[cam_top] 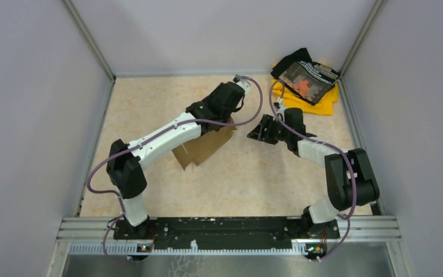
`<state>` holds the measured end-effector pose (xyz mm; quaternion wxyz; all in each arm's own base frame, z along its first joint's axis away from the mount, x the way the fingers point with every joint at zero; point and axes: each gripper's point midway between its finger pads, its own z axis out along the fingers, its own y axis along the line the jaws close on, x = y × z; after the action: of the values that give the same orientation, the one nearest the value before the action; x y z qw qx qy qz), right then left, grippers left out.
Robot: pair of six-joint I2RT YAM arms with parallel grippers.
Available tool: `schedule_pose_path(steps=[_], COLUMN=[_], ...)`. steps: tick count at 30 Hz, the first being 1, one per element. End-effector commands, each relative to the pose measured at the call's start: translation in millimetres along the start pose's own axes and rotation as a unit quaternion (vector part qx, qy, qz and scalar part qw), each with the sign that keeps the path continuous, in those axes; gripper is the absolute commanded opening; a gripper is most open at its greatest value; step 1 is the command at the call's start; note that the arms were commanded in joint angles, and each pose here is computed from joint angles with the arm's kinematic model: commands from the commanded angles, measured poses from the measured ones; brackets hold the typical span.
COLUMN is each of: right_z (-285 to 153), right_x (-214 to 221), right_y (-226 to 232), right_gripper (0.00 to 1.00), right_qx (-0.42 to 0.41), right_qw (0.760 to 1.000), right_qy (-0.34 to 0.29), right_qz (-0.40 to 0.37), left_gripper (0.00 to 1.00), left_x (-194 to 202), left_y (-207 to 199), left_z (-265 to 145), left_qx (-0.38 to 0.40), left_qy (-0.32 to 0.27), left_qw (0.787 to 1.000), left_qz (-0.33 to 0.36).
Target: Fold the paper box
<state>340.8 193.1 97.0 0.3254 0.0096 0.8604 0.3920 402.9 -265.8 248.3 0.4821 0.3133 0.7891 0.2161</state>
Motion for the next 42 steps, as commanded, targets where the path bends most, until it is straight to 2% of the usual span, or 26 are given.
schedule_pose_path(steps=[1,16,21,30,42], right_z=[1,9,11,12,13], right_x=[-13,-16,-11,8,13], right_y=[3,-9,-8,-10,-4], right_gripper=[0.55,0.48,0.42,0.40,0.39], right_qx=[-0.014,-0.010,-0.029,-0.049,-0.067], right_qw=[1.000,0.999,0.999,0.998,0.996], right_qy=[-0.026,-0.039,-0.037,-0.028,-0.026], right_qz=[-0.011,0.014,0.025,0.038,0.044], left_gripper=[0.06,0.04,0.04,0.03,0.04], left_x=[-21,-17,-22,-35,-40], left_y=[18,-40,-44,-38,-64], left_z=[-19,-41,-53,-62,-63], left_qx=[-0.051,-0.059,-0.091,-0.127,-0.120], left_qy=[-0.051,-0.075,-0.091,-0.116,-0.123], left_qw=[0.997,0.995,0.991,0.984,0.983], left_qz=[-0.013,0.018,0.032,0.039,0.063])
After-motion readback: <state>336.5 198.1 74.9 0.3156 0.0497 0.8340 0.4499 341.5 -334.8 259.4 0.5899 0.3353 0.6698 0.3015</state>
